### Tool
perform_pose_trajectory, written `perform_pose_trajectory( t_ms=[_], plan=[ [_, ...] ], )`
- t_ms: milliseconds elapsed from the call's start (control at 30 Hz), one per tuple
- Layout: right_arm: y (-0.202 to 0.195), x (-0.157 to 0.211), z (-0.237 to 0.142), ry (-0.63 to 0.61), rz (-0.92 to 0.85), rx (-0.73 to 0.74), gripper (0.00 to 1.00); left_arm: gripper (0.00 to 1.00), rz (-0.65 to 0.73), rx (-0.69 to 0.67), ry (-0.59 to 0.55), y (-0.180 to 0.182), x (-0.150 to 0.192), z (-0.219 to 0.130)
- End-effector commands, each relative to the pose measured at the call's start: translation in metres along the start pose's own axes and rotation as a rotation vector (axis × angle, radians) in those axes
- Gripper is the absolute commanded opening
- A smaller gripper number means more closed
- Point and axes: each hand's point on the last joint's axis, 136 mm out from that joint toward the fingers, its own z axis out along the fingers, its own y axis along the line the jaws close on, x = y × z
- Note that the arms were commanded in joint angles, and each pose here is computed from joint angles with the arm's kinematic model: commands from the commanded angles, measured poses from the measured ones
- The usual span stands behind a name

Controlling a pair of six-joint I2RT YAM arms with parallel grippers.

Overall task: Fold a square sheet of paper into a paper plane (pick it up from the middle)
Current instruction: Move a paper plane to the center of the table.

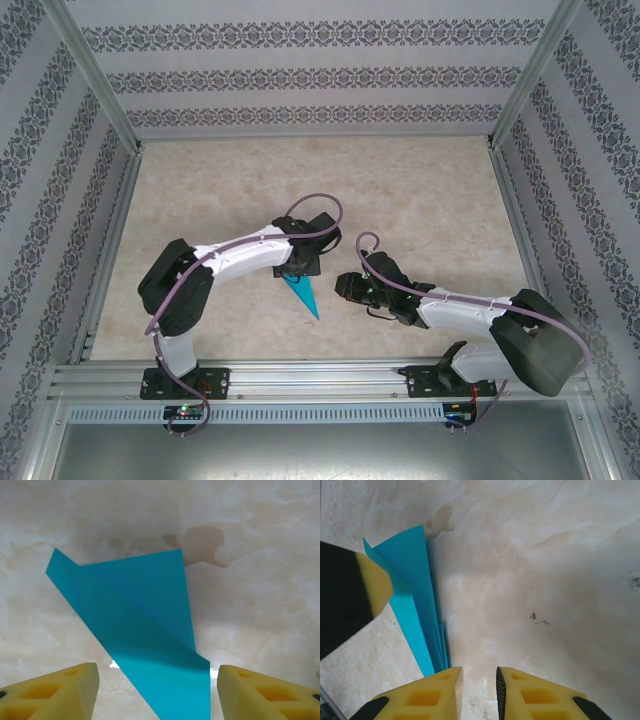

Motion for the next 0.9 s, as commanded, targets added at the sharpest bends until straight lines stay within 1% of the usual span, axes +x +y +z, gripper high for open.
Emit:
perform_pose_trajectory(
  t_ms=[0,200,233,300,467,667,867],
  plan=[
    [-0.007,-0.002,-0.002,-0.017,-0.019,0.017,0.25,0.66,0.009,-0.090,0.016,0.010,0.007,-0.001],
    [-0.006,-0.002,-0.002,-0.016,-0.025,0.012,0.26,0.67,0.015,-0.102,0.032,0.003,0.006,0.006],
    [-0.006,-0.002,-0.002,-0.015,-0.026,0.010,0.26,0.69,0.019,-0.102,0.034,0.002,0.005,0.007],
    [-0.005,-0.002,-0.001,-0.013,-0.026,0.010,0.26,0.70,0.027,-0.112,0.041,0.001,0.005,0.009],
    [-0.004,0.000,0.001,-0.002,-0.027,0.005,0.26,0.70,0.040,-0.147,0.049,0.007,0.007,0.012],
    [-0.002,-0.001,0.002,0.002,-0.029,0.002,0.27,0.65,0.052,-0.152,0.065,0.008,0.010,0.015],
    [-0.001,-0.001,0.002,0.003,-0.028,-0.001,0.27,0.55,0.050,-0.155,0.054,0.012,0.009,0.012]
  ],
)
